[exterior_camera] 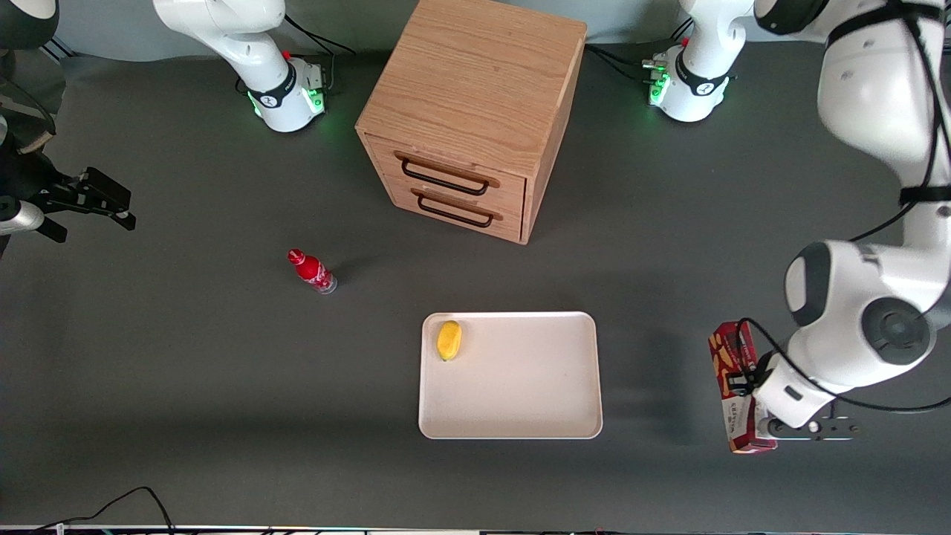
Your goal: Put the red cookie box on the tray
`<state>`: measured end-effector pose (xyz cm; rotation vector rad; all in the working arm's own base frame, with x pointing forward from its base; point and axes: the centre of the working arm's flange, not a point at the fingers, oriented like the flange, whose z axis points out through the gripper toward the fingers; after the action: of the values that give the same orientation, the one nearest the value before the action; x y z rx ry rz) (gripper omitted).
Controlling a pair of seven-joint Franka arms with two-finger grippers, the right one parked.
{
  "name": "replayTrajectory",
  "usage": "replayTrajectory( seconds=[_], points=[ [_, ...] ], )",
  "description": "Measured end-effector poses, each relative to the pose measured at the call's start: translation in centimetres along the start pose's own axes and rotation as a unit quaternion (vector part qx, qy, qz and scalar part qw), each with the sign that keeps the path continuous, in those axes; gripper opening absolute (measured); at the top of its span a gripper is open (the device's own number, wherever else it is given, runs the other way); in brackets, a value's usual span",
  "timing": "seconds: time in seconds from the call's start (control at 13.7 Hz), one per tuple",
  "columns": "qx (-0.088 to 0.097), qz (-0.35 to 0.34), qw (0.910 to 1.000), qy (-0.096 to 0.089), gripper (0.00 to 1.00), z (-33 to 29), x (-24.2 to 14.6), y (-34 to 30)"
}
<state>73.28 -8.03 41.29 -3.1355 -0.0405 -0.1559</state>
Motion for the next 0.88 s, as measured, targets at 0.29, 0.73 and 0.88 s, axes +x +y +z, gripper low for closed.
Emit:
replayTrajectory(
  seconds=[0.29,0.73,0.88],
  points=[
    [-0.015,-0.049,0.9986,-0.01,0.11,-14.3,-4.1,5.0],
    [-0.052,-0.075,0.9956,-0.024,0.11,-13.4,-8.2,20.4],
    [-0.036,-0.051,0.9974,-0.035,0.11,-6.6,-8.5,24.9]
  ],
)
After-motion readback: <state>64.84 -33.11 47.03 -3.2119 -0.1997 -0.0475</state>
